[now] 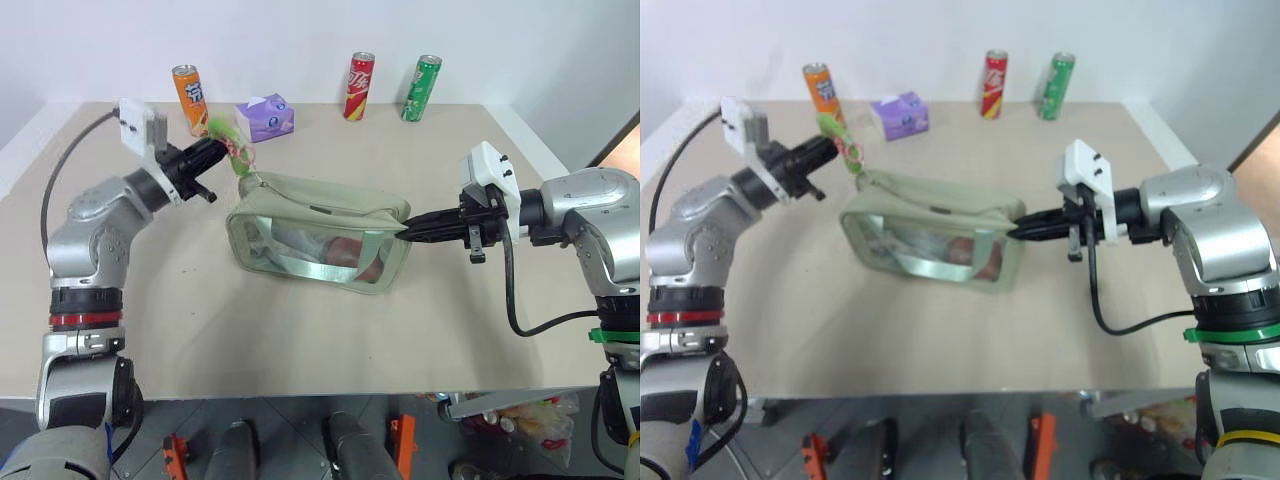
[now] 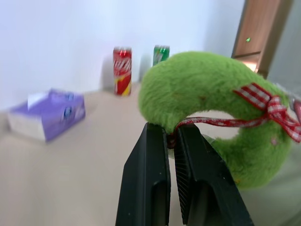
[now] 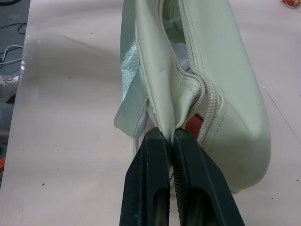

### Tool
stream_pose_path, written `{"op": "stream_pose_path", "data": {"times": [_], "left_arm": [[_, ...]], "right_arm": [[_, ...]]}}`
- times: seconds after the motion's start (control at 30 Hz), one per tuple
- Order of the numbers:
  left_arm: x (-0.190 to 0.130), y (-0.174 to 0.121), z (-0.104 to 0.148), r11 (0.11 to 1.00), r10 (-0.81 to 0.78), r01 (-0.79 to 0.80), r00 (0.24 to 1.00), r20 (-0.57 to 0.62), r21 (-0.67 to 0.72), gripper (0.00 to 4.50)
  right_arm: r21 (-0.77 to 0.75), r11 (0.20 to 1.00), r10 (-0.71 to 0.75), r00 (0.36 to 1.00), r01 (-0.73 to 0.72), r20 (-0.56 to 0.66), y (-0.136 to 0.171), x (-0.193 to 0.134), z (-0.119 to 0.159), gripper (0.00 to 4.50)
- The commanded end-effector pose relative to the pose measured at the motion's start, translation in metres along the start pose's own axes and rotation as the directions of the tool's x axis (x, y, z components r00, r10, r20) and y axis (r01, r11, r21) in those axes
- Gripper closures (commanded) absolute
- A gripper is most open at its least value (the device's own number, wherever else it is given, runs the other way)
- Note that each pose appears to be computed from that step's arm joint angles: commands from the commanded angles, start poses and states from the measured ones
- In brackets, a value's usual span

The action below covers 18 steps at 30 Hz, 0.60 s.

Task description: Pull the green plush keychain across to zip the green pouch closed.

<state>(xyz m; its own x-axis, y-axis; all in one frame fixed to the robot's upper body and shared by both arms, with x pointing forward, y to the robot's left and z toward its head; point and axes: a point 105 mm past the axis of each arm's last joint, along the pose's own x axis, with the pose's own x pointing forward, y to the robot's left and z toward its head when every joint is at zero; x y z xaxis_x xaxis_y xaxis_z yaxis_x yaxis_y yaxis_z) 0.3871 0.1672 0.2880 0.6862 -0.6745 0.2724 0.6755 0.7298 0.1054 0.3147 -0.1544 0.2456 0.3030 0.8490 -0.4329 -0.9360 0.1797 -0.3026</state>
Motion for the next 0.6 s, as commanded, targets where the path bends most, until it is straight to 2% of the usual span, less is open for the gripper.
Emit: {"op": "stream_pose_path", "data": {"times": [0.03,0.13,0.3,0.6], "left_arm": [[0.015,-0.025,0.031,0.979,-0.141,0.137,0.990,0.018,0.149,4.26],[0.023,-0.054,0.021,0.926,-0.276,0.287,0.958,-0.081,0.244,4.26],[0.028,-0.084,-0.001,0.824,-0.398,0.454,0.890,-0.224,0.340,4.26],[0.040,-0.111,-0.004,0.773,-0.497,0.539,0.842,-0.208,0.335,4.26]], "right_arm": [[-0.048,0.999,-0.018,0.999,0.019,0.030,-0.001,-0.004,0.013,4.50],[-0.047,0.999,-0.023,0.999,0.025,0.034,-0.001,-0.004,0.014,4.50],[-0.043,0.999,-0.032,0.999,0.034,0.039,0.000,-0.005,0.014,4.50],[-0.027,0.999,-0.040,0.999,0.041,0.037,0.006,-0.008,0.013,4.50]]}}
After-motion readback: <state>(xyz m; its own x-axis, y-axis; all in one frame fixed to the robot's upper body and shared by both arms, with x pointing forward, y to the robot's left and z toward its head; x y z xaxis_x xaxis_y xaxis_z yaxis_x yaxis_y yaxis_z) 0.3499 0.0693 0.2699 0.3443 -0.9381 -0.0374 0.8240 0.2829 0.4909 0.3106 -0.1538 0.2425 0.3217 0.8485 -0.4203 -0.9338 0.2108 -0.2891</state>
